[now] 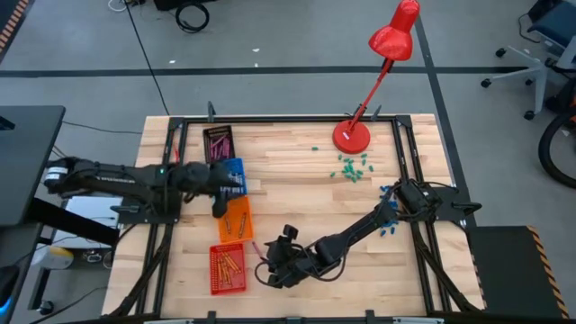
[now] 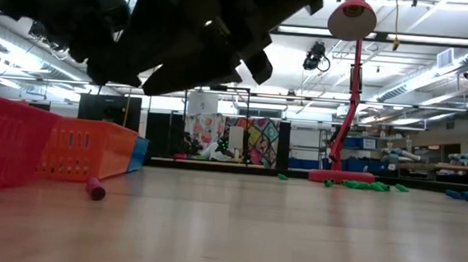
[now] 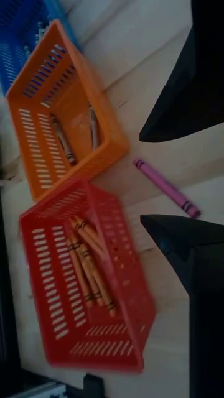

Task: Sort crayons
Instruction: Put the pink crayon into the black bin

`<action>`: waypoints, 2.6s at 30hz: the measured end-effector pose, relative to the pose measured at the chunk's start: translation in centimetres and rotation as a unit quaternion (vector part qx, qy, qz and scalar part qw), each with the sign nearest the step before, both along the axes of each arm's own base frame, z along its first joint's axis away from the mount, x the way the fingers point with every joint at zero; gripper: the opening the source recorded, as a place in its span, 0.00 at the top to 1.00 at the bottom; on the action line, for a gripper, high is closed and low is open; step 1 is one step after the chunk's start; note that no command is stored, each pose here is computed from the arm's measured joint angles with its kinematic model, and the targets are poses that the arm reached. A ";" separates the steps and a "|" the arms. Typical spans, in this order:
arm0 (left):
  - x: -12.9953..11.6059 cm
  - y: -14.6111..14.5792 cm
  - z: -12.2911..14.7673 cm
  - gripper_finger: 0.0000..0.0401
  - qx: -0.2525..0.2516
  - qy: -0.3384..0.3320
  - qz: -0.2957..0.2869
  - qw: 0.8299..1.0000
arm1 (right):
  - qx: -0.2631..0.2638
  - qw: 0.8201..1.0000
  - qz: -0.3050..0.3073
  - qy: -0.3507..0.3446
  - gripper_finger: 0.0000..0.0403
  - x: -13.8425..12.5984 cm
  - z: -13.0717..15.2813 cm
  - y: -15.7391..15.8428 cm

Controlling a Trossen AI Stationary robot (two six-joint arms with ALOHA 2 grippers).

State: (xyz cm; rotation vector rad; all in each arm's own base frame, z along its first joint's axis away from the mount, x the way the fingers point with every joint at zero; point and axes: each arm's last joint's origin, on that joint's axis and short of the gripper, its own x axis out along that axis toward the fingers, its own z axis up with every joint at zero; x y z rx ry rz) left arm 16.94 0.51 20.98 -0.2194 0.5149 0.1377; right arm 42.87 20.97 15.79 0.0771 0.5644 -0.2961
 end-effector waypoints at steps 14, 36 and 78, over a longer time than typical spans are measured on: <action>-1.0 -2.8 -1.4 0.58 0.018 -0.027 -0.014 0.999 | -0.022 1.000 -0.019 -0.003 0.49 0.5 -3.7 1.0; -1.0 -4.0 -1.0 0.58 -0.003 -0.057 -0.038 0.998 | -0.013 0.997 -0.014 -0.070 0.49 -0.1 -5.1 0.6; -1.0 -3.9 -0.9 0.58 0.012 -0.056 -0.039 0.998 | 0.022 0.994 -0.093 0.047 0.60 3.2 -7.2 0.7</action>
